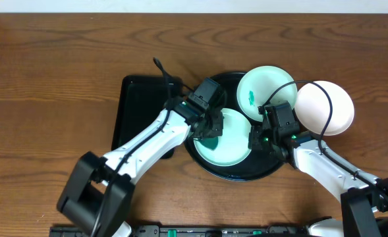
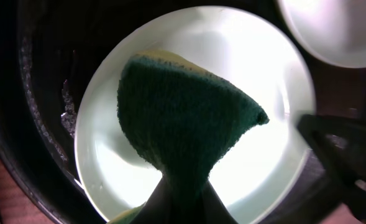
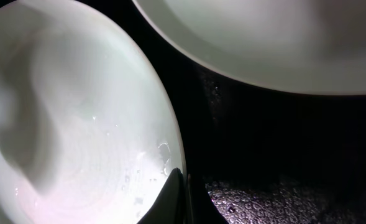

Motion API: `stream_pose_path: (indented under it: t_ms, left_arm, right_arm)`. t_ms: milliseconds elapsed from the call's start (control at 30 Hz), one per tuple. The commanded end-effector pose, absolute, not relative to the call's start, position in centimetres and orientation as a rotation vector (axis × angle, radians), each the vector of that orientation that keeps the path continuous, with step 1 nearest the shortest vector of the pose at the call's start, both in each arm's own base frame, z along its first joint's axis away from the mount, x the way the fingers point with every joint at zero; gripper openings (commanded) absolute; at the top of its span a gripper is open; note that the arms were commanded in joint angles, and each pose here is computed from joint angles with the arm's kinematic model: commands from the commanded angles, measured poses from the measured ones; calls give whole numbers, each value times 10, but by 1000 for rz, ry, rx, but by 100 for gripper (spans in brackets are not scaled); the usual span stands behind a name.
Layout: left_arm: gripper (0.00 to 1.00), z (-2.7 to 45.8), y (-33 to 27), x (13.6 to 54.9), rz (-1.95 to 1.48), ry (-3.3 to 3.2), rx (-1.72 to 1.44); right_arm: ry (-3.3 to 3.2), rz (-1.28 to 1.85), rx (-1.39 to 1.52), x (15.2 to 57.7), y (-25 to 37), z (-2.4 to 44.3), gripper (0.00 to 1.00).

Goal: Clean dirty plates on tray and stack at the side
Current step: 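Rub the green sponge over the pale green plate with the left gripper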

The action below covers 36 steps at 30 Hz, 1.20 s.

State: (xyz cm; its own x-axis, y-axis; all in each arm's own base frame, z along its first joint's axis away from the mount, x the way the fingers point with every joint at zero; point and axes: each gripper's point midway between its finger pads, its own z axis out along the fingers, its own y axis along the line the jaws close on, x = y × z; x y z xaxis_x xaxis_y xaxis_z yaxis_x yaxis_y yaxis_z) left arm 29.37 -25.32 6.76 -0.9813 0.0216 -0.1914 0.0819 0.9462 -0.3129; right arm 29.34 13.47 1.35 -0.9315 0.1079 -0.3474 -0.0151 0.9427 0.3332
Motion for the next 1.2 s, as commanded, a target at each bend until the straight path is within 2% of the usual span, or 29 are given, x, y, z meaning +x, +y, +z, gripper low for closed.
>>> stream_pose_path:
  t_ms: [0,200,833,933,1067,1133,1167]
  left_arm:
    - [8,54,-247,299,-406,2925,71]
    - [8,46,-228,313,-221,2876,38]
    - [8,49,-232,320,-244,2846,37]
    - [8,49,-232,320,-244,2846,37]
    - [8,48,-232,319,-243,2847,37]
    - [8,48,-232,319,-243,2847,37]
    - [8,49,-232,319,-243,2847,37]
  right_arm:
    - [2738,537,27,289,145,13,1]
    - [2737,553,23,289,146,13,1]
    - [2769,469,47,288,136,1,1]
    - [2769,469,47,288,136,1,10]
    - [2770,469,47,288,136,1,15]
    - [2771,469,47,287,136,1,11]
    - [2771,468,47,287,136,1,3]
